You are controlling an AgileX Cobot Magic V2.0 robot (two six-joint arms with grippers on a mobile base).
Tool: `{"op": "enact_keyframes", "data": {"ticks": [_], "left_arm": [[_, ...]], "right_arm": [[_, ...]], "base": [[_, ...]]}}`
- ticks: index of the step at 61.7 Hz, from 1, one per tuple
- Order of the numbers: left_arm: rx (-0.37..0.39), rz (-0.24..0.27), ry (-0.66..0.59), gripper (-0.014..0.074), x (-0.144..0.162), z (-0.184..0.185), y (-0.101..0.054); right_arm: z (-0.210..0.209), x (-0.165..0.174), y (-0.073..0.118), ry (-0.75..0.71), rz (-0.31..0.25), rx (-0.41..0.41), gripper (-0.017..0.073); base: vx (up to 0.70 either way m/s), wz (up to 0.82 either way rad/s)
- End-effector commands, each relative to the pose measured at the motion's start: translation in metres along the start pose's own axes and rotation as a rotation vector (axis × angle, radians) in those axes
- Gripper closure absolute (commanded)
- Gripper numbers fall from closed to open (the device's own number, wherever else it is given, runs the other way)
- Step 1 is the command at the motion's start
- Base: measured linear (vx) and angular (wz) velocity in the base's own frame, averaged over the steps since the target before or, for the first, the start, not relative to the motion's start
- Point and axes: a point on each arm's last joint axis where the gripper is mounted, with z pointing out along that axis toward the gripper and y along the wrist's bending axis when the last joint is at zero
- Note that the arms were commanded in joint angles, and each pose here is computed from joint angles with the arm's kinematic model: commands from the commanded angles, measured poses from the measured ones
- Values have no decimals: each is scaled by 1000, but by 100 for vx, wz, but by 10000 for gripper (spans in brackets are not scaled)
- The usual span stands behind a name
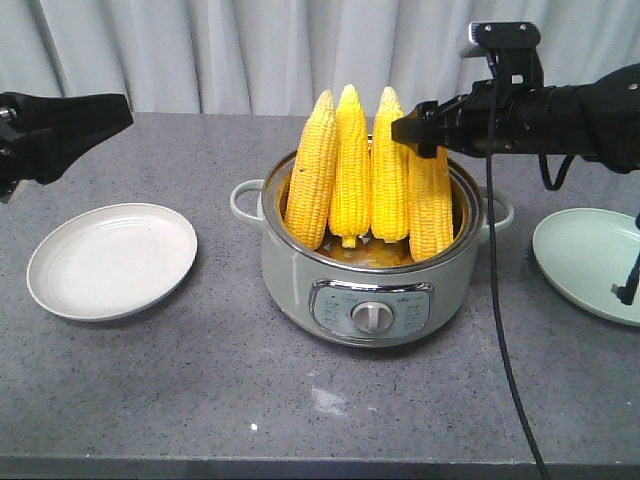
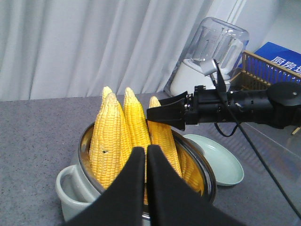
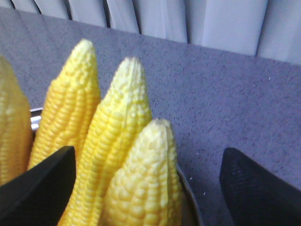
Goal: Distribute corn equally
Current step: 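Grasp the corn cob nearest the green plate with the right gripper, then carry the cob to the green plate and release it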
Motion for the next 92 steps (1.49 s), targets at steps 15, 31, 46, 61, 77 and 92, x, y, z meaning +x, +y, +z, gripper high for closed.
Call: {"op": "enact_keyframes", "data": {"ticks": [15, 31, 46, 61, 77, 92], "left_arm": [[32, -9, -61, 600, -13, -3, -9], [32, -9, -61, 600, -13, -3, -9], [32, -9, -61, 600, -13, -3, -9], [30, -9, -62, 600, -13, -3, -9], [-16, -11, -78, 600, -15, -3, -5], [-40, -35, -56, 600, -10, 5, 5]], "right_arm": [[-23, -26, 9, -90, -15, -1, 92], [-33, -33, 11, -121, -51, 22, 497], [-52, -44, 14, -172, -84, 46, 570], [-168, -86, 13, -445, -122, 226, 568], [-264, -72, -38, -462, -22, 432, 568], [-214, -26, -112, -208, 216, 330, 566]], "base": [[0, 0], [0, 0], [0, 0], [0, 0], [0, 0], [0, 0]]}}
